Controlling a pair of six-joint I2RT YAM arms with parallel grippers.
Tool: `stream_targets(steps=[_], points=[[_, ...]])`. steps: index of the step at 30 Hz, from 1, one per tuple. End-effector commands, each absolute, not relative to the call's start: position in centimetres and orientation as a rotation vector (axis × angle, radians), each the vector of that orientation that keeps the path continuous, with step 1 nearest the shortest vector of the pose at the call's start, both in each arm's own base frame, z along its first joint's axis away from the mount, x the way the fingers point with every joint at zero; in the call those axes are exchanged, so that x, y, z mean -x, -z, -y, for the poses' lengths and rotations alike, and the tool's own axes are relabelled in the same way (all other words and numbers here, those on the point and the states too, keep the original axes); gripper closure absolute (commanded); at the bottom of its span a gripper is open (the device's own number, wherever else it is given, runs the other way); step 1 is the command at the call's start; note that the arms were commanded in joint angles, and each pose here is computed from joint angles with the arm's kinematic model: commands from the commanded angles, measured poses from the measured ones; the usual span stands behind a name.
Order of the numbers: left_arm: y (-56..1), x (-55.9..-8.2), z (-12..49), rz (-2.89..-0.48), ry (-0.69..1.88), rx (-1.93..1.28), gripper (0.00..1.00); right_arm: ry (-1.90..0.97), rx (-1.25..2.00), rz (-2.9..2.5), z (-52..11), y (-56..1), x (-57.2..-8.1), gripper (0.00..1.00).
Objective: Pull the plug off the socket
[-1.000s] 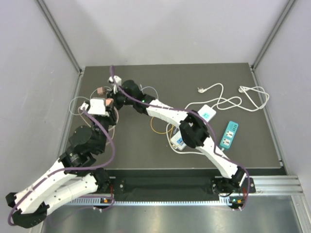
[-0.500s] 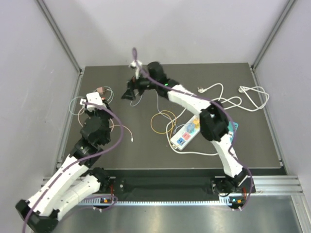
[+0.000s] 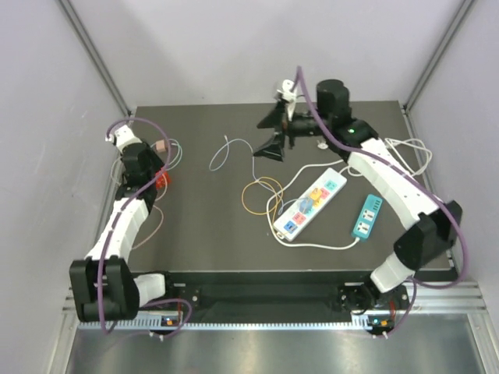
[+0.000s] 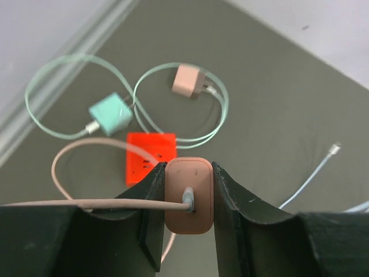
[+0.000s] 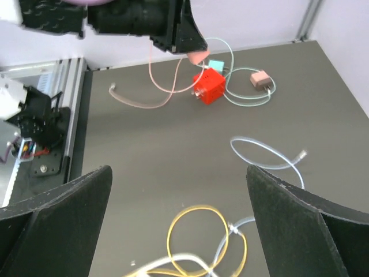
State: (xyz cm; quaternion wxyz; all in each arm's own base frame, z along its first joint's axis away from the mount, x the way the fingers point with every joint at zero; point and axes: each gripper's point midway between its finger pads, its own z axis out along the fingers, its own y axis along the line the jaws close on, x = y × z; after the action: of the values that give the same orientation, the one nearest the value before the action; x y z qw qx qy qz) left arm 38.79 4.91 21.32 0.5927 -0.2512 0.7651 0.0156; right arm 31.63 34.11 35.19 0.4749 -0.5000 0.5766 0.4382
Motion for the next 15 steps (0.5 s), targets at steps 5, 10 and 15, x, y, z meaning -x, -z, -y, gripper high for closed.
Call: stream_targets(steps=[5, 10, 15], points=[[-14.4, -39.3, -8.4, -1.848, 0.132, 0.859, 1.00, -1.046, 1.183, -1.512, -26.2, -31.5, -30.7, 0.00], [-11.7, -38.8, -9.8, -1.911, 0.143, 0.920, 0.91, -1.067, 1.116, -1.576, -23.3, -29.0, -29.7, 0.00], [-9.1, -38.4, -10.5, -1.971, 0.136, 0.974, 0.78, -1.082, 1.057, -1.604, -22.2, -27.1, -29.4, 0.00]])
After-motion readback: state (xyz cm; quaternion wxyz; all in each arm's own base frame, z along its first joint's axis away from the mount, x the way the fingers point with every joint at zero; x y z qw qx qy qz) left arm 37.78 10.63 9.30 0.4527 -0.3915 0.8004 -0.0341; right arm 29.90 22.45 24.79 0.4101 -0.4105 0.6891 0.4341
